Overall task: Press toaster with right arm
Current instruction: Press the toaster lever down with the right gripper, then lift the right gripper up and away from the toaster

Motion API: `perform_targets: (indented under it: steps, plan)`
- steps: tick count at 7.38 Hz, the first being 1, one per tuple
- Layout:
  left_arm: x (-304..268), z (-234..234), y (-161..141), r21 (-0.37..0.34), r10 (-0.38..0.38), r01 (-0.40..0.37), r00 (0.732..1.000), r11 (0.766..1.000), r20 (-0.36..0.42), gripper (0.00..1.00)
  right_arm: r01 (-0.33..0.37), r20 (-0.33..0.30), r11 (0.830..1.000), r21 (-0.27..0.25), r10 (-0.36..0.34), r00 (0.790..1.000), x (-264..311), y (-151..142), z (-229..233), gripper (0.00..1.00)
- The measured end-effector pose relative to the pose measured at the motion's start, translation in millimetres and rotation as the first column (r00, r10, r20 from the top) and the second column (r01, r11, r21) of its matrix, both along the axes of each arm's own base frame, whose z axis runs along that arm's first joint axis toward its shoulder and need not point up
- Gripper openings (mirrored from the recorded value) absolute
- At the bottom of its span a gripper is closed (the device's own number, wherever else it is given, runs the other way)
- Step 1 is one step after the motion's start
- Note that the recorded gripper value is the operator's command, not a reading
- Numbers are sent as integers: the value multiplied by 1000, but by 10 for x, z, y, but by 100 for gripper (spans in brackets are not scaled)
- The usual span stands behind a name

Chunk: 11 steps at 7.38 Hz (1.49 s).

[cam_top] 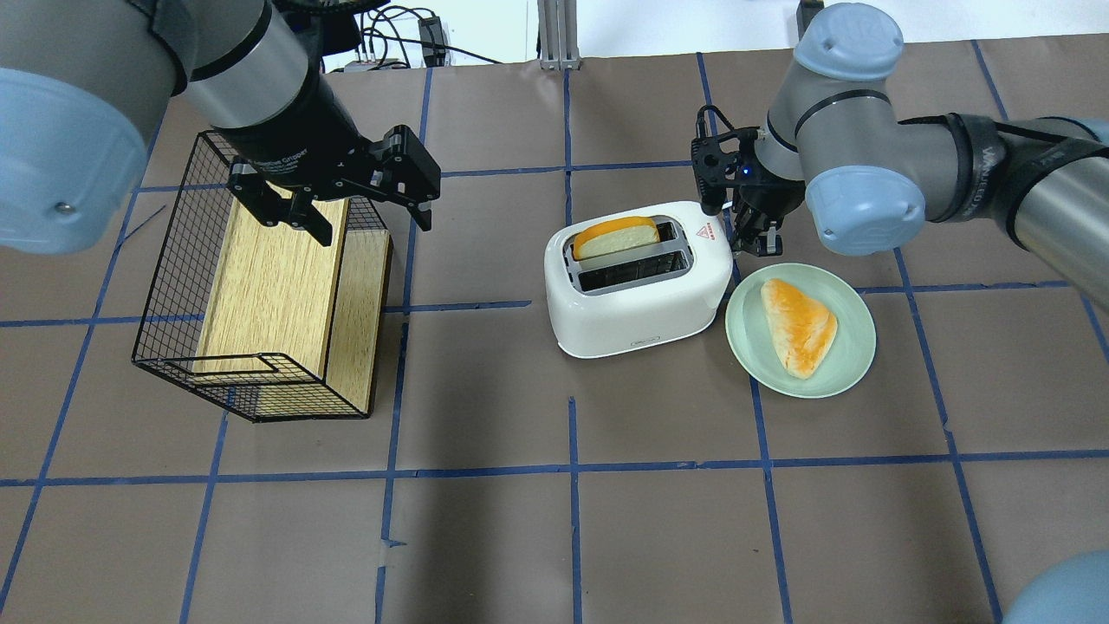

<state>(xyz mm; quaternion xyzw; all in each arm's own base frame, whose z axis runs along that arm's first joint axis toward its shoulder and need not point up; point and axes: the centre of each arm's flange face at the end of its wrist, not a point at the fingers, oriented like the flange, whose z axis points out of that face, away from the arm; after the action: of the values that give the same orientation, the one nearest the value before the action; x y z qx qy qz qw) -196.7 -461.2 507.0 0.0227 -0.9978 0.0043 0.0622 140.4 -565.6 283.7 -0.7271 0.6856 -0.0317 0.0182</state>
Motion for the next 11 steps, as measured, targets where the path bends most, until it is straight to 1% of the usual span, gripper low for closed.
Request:
perform_targets:
  steps: [3,11]
  plan:
    - [0,0,0,0,0,0,1000,1000,0,100,2,2,1000,1,-2,1000,-2,-34,-133,8]
    - [0,0,0,0,0,0,1000,1000,0,100,12,4,1000,3,-12,1000,-8,-28,-241,8]
